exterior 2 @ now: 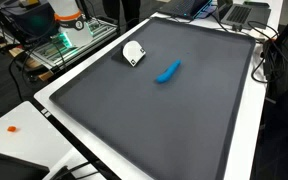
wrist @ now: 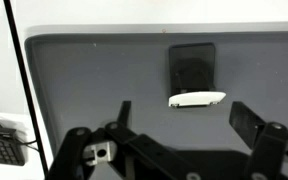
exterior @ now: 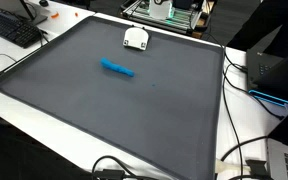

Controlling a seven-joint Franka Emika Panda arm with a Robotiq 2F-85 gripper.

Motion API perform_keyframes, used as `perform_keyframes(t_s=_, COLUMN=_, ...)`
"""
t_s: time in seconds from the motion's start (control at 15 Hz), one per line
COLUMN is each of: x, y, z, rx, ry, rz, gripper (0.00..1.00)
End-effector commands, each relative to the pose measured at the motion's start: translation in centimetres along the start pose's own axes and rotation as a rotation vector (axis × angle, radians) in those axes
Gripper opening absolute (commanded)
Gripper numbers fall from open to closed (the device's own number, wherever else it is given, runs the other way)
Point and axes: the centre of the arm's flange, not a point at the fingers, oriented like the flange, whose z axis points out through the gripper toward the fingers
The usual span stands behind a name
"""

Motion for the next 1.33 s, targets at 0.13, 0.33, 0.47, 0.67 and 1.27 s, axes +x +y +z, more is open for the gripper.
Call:
perform_keyframes(t_s=0.13, x=-0.8, y=-0.3, z=2.4, rx=0.006, ry=-0.056, rz=-0.005, gripper=1.00)
perform_keyframes(t_s=0.33, x=0.6, y=-1.7, z=2.9, rx=0.045, ry=-0.076, rz=0.111, gripper=1.00)
perform_keyframes(t_s=0.47, x=1.7, y=-2.7, z=3.2, rx=0.082, ry=-0.094, rz=0.227, gripper=1.00)
perform_keyframes(t_s=0.67, x=2.6, y=-4.3, z=4.3, rx=0.123, ry=-0.146, rz=0.379, gripper=1.00)
perform_keyframes(t_s=1.27, x=5.2, y=-6.9, z=9.2, rx=0.222, ry=-0.172, rz=0.845, gripper=1.00)
